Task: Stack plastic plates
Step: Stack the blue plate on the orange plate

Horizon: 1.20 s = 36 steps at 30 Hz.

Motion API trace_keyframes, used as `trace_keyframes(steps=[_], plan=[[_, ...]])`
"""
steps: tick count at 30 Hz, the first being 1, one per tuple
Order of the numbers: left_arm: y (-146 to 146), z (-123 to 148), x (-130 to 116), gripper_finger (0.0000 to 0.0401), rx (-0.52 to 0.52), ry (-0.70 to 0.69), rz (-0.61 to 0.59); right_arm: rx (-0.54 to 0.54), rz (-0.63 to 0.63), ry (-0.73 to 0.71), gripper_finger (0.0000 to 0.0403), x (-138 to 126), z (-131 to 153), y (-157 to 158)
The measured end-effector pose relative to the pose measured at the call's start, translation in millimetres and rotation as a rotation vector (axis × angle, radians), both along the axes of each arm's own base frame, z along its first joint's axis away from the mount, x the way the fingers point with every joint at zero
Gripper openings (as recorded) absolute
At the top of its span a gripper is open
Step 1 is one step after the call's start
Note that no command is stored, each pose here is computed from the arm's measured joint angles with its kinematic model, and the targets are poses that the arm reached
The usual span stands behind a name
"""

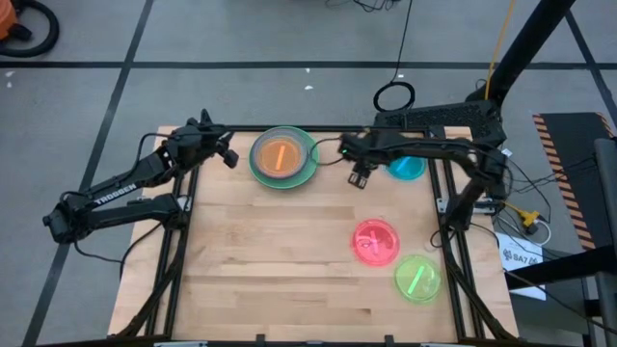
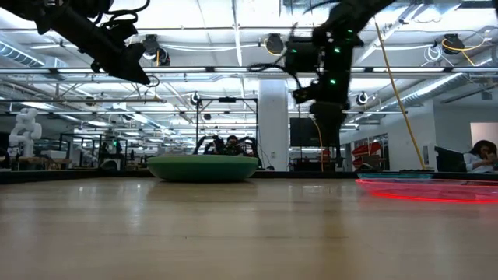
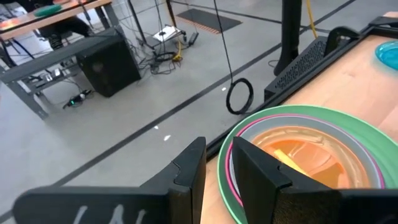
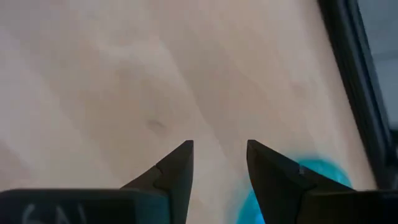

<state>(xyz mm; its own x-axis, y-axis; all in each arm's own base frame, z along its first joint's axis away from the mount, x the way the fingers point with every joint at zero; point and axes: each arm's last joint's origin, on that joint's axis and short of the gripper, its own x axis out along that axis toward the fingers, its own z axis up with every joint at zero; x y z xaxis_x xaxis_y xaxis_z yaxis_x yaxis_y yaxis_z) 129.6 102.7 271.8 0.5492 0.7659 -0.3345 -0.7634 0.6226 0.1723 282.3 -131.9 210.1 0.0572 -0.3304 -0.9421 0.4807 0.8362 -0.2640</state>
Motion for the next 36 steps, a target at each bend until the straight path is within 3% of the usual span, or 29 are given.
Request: trace_keyframes(steps=[5,9,14,24,36], plan=[[-2,0,1,0.0088,0.002,0.000,-0.013,0.004,-0.228,-0.053,0.0141,-42,-8,-14],[-2,0,2,0.0088,0.003,0.002,-0.018,0.113,-0.359,-0.075,0.0141,-62,-20,-24],[-2,0,2,0.0088,0.005,0.004,-0.019,0.192,-0.394,-0.093,0.0141,-72,-30,-32],[-2,0,2,0.0088,0.014,0.016,-0.024,0.180,-0.440,-0.110,0.0141,-76,-33,-43],[-2,1,2,0.0088,0.052,0.053,-0.043,0.224,-0.490,-0.024,0.0141,-68,-72,-55]])
